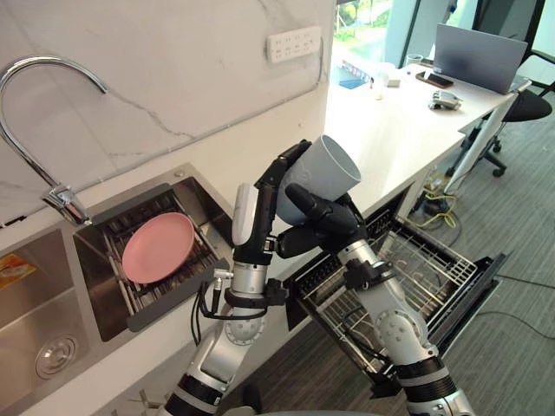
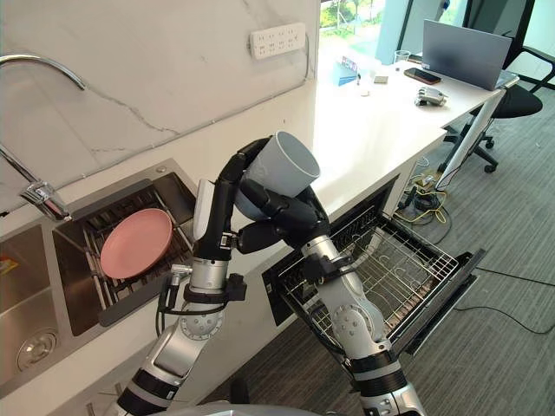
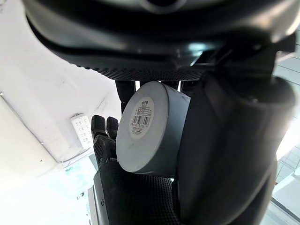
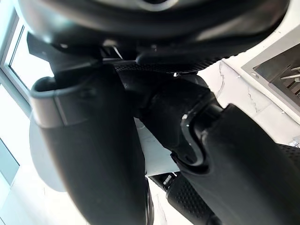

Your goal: Walk over to the sink, pick up the cup, carry it to the dishwasher, place the cup inside the dishwasher, then close the dishwasher door

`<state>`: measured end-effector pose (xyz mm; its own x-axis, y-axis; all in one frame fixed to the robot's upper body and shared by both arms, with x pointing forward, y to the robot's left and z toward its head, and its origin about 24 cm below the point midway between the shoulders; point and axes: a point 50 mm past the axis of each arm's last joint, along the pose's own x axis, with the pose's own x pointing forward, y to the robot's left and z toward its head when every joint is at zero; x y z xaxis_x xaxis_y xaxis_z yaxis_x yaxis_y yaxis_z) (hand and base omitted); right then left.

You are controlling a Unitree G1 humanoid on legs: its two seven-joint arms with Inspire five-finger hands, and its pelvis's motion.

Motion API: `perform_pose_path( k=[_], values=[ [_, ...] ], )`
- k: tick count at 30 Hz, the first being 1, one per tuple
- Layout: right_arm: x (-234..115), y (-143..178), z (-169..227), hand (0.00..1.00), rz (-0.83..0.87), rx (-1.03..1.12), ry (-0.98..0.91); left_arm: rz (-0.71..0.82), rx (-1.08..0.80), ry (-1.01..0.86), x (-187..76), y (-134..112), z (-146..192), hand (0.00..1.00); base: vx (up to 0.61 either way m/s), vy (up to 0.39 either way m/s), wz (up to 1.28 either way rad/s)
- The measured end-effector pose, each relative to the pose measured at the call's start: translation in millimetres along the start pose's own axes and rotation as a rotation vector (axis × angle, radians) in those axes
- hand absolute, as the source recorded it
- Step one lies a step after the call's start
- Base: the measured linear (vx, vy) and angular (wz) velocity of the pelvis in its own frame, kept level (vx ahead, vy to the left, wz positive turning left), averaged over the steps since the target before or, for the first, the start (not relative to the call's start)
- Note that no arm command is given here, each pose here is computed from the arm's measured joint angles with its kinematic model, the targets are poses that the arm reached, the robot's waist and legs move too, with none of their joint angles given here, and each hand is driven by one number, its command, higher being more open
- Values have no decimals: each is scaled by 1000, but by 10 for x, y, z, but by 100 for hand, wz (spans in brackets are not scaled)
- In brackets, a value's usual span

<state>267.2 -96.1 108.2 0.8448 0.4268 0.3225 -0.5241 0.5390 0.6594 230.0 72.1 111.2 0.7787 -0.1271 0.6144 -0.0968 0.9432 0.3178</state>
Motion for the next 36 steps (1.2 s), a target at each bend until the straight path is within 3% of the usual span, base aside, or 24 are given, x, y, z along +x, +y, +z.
perform_pose_path(
  k=[15,16,36],
  values=[
    [63,97,-29,0,-10,68,-63,45,-40,-27,57,4,57,0,-10,-1,1],
    [63,102,-33,0,-8,67,-65,45,-41,-29,56,8,58,100,0,0,0],
    [135,166,-33,0,-71,32,-104,63,-26,-41,-30,26,37,100,0,0,0]
  ],
)
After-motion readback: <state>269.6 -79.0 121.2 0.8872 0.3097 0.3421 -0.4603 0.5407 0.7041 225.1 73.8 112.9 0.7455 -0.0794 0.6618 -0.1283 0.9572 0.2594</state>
